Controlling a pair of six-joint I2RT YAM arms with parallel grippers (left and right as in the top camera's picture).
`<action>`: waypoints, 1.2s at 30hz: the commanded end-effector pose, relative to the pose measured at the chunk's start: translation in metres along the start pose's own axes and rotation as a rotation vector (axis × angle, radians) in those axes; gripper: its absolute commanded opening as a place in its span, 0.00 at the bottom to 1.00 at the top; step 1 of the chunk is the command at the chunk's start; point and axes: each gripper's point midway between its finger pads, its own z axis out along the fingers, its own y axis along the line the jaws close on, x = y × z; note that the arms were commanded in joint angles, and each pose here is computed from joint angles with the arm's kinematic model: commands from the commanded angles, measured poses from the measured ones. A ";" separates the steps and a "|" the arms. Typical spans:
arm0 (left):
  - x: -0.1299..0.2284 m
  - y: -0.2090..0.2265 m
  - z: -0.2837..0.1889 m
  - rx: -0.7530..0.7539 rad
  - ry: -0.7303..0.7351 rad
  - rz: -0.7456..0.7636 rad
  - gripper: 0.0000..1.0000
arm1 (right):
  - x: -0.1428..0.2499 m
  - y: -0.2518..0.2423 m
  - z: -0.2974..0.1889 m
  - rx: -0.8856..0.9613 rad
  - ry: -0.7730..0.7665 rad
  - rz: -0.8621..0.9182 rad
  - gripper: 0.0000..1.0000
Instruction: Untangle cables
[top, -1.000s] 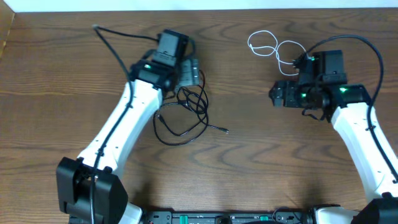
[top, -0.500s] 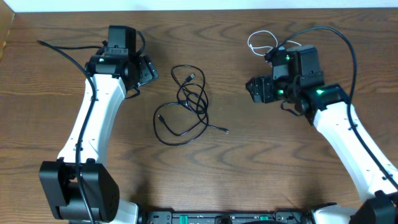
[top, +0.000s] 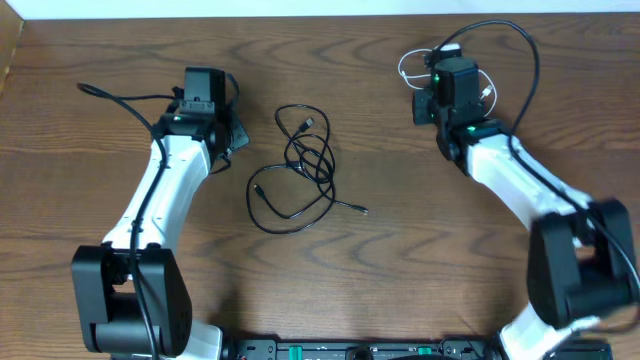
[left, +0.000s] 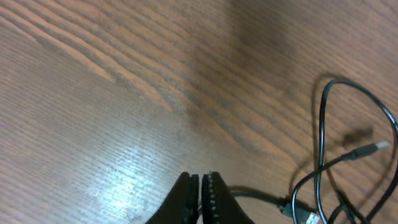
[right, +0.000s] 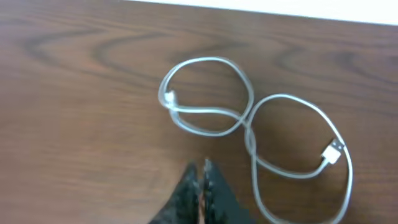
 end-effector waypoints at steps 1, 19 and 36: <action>-0.001 0.005 0.002 -0.019 -0.011 -0.005 0.14 | 0.013 -0.026 0.024 0.103 0.006 -0.004 0.01; -0.001 0.005 0.002 -0.019 -0.010 -0.005 0.15 | 0.152 -0.163 0.026 0.310 0.463 0.327 0.01; 0.004 -0.003 0.002 0.025 0.016 -0.004 0.26 | 0.021 -0.176 -0.052 0.283 0.191 0.282 0.31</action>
